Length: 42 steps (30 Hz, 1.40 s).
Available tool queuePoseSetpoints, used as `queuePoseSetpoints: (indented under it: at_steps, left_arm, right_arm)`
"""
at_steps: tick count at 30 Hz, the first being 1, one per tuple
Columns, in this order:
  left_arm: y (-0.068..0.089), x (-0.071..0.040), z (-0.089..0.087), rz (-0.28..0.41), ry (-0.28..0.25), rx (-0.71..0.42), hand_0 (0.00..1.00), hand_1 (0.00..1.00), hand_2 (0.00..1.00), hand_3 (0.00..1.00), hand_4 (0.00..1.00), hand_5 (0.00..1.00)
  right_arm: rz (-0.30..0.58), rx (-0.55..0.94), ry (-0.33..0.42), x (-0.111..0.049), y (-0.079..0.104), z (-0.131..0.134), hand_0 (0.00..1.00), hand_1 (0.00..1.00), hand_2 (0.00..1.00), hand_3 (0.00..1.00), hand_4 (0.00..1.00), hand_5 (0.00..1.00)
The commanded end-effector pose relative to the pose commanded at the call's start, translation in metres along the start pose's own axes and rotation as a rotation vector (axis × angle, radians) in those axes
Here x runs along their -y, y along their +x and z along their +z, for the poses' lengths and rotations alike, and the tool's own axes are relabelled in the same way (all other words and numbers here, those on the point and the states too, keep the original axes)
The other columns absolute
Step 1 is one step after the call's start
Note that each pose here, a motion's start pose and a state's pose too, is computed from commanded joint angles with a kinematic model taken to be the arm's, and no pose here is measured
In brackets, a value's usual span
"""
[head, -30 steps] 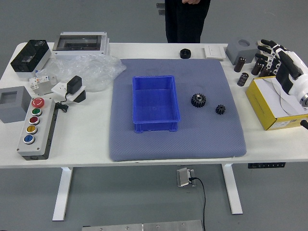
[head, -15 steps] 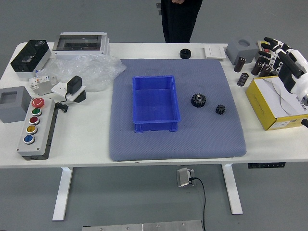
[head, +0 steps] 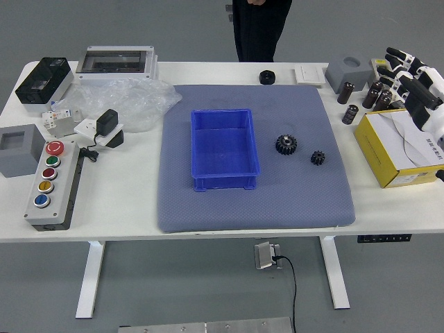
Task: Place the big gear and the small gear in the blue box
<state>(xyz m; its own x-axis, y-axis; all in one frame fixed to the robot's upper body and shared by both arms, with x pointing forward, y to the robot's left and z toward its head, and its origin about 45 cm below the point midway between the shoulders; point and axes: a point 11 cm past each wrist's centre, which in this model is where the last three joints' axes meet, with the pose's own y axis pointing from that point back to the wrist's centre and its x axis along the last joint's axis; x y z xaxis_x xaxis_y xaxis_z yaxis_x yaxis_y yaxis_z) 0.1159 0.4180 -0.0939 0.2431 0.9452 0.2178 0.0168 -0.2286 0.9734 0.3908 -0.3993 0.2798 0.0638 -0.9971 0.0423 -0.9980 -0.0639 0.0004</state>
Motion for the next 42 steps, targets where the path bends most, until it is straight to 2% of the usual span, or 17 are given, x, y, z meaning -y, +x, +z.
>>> queuePoseSetpoints:
  at_steps: [3, 4, 9, 10, 15, 16, 21, 22, 28, 29, 34, 35, 40, 42]
  left_arm:
    - [0.000, 0.000, 0.000, -0.001, 0.000, -0.001, 0.835, 0.806, 0.798, 0.773, 0.655, 0.364]
    - [0.000, 0.000, 0.000, -0.001, 0.000, -0.002, 0.834, 0.805, 0.797, 0.771, 0.655, 0.365]
    - [-0.001, 0.000, 0.000, -0.002, 0.000, -0.003, 0.834, 0.805, 0.797, 0.771, 0.655, 0.365]
    - [-0.001, 0.000, 0.000, -0.002, 0.000, -0.003, 0.834, 0.803, 0.797, 0.769, 0.655, 0.364]
    - [-0.001, 0.000, 0.000, -0.002, 0.000, -0.003, 0.834, 0.803, 0.797, 0.769, 0.655, 0.364]
    - [-0.001, 0.000, 0.000, -0.002, 0.000, -0.004, 0.834, 0.803, 0.797, 0.768, 0.654, 0.363]
    - [-0.001, 0.000, 0.000, -0.002, -0.001, -0.005, 0.834, 0.803, 0.797, 0.768, 0.654, 0.363]
    - [-0.001, 0.000, 0.000, -0.002, -0.001, -0.005, 0.834, 0.802, 0.797, 0.768, 0.654, 0.364]
    - [0.000, 0.000, 0.001, -0.002, -0.003, -0.006, 0.834, 0.802, 0.797, 0.768, 0.654, 0.364]
    - [0.000, 0.000, 0.001, -0.002, -0.003, -0.007, 0.833, 0.799, 0.795, 0.766, 0.654, 0.364]
    - [-0.001, 0.000, 0.001, -0.004, -0.003, -0.007, 0.833, 0.799, 0.795, 0.766, 0.654, 0.364]
    - [-0.001, 0.000, 0.001, -0.004, -0.003, -0.007, 0.833, 0.799, 0.796, 0.766, 0.654, 0.364]
    - [-0.001, 0.000, 0.002, -0.006, -0.005, -0.006, 0.833, 0.799, 0.796, 0.766, 0.654, 0.364]
    - [-0.002, 0.000, 0.002, -0.007, -0.005, -0.006, 0.832, 0.799, 0.794, 0.766, 0.654, 0.364]
  right_arm:
    - [0.003, 0.004, 0.002, 0.000, 0.001, 0.000, 0.894, 0.900, 0.986, 0.879, 0.478, 0.350]
    - [0.004, 0.005, 0.003, 0.000, 0.001, -0.001, 0.869, 0.909, 0.995, 0.896, 0.459, 0.306]
    - [0.010, -0.016, 0.006, 0.000, 0.002, -0.003, 0.869, 0.909, 0.995, 0.896, 0.459, 0.306]
    - [0.012, -0.032, 0.004, 0.000, 0.001, -0.003, 0.866, 0.883, 0.960, 0.878, 0.436, 0.164]
    - [0.014, -0.161, -0.030, 0.003, -0.004, -0.004, 0.866, 0.883, 0.960, 0.878, 0.436, 0.164]
    - [0.011, -0.195, -0.041, 0.004, -0.005, -0.004, 0.861, 0.823, 0.901, 0.852, 0.465, 0.122]
    - [-0.029, -0.422, -0.108, 0.008, -0.020, -0.006, 0.861, 0.823, 0.901, 0.852, 0.465, 0.122]
    - [-0.041, -0.467, -0.121, 0.009, -0.023, -0.007, 0.865, 0.803, 0.874, 0.869, 0.470, 0.060]
    - [-0.129, -0.783, -0.210, 0.013, -0.045, -0.001, 0.865, 0.803, 0.874, 0.869, 0.470, 0.060]
    - [-0.141, -0.832, -0.224, 0.014, -0.048, 0.001, 0.845, 0.806, 0.884, 0.875, 0.477, 0.002]
    - [-0.212, -1.096, -0.288, 0.015, -0.065, 0.014, 0.845, 0.806, 0.884, 0.875, 0.477, 0.002]
    - [-0.228, -1.145, -0.301, 0.015, -0.069, 0.018, 0.853, 0.814, 0.898, 0.949, 0.494, 0.002]
    - [-0.291, -1.368, -0.350, 0.015, -0.081, 0.035, 0.853, 0.814, 0.898, 0.949, 0.494, 0.002]
    - [-0.315, -1.448, -0.367, 0.015, -0.086, 0.042, 0.864, 0.826, 0.914, 0.979, 0.526, 0.002]
